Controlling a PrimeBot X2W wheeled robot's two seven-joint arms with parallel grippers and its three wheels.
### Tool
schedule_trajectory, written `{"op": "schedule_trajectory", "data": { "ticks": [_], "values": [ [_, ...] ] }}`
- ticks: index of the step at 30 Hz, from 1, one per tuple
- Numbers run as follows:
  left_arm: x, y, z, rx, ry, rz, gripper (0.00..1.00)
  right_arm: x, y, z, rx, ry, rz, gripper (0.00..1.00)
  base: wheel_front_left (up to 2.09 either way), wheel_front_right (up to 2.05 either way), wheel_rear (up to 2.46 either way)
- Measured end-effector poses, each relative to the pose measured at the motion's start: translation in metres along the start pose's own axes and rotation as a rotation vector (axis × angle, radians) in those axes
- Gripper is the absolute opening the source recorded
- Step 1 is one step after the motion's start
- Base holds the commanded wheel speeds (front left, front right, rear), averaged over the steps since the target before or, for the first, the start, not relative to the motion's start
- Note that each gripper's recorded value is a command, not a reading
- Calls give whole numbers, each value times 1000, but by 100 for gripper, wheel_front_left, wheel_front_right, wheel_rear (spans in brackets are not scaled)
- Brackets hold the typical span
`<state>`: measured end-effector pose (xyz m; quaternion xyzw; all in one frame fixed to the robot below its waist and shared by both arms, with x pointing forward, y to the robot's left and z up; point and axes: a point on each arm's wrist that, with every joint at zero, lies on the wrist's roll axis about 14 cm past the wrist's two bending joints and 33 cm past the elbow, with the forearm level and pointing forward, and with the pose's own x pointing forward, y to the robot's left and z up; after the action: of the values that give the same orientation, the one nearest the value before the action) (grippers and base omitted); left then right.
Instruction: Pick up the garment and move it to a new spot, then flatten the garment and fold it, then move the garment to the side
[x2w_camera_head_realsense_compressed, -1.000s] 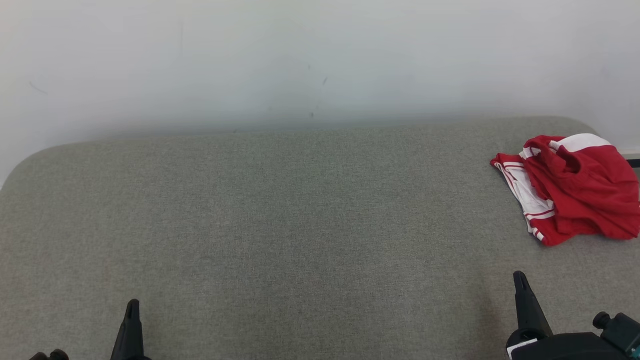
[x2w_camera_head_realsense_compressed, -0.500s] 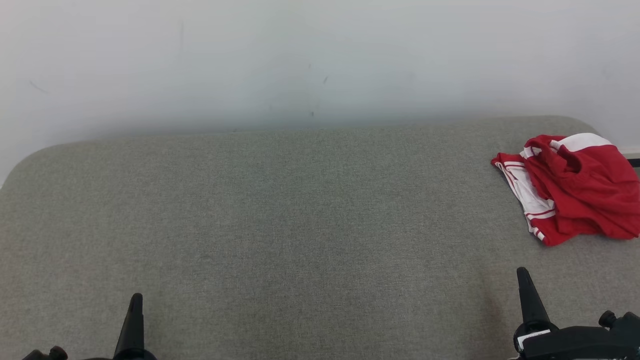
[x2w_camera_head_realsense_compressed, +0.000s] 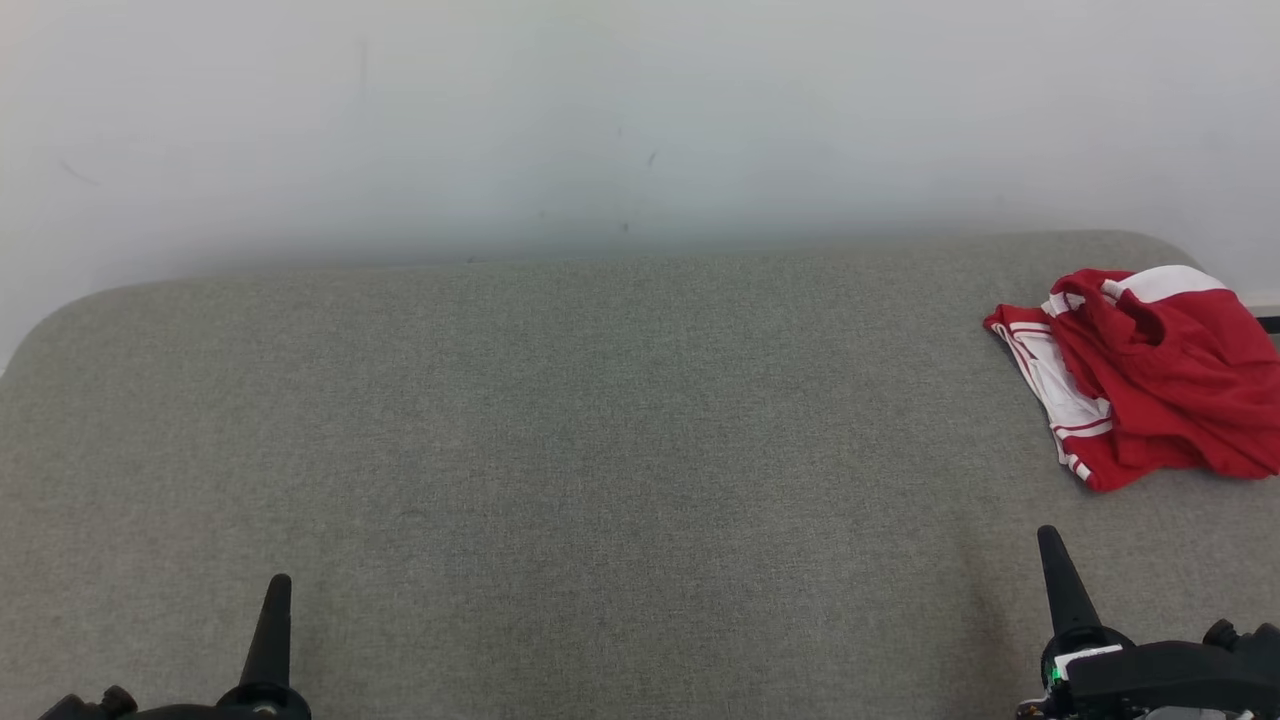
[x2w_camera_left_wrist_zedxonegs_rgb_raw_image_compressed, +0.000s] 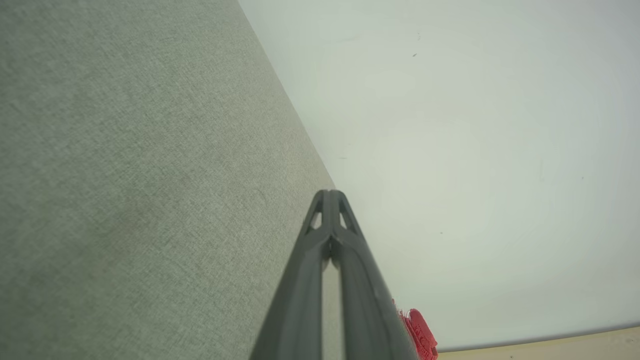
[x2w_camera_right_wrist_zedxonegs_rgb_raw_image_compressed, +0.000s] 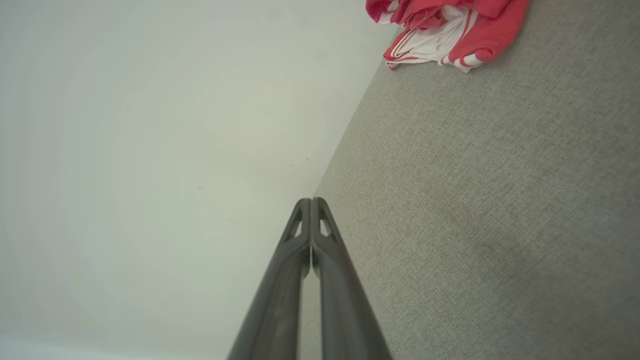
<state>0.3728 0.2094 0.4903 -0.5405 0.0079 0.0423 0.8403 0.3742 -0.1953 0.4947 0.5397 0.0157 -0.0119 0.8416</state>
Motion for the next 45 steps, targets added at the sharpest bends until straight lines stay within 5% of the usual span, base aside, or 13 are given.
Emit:
{"op": "schedule_trajectory", "data": {
  "ticks": [45],
  "values": [
    [12,-15,-4,-373,46,-50,0,12,6,8,374,-5,25,0,0,0,0]
  ]
}}
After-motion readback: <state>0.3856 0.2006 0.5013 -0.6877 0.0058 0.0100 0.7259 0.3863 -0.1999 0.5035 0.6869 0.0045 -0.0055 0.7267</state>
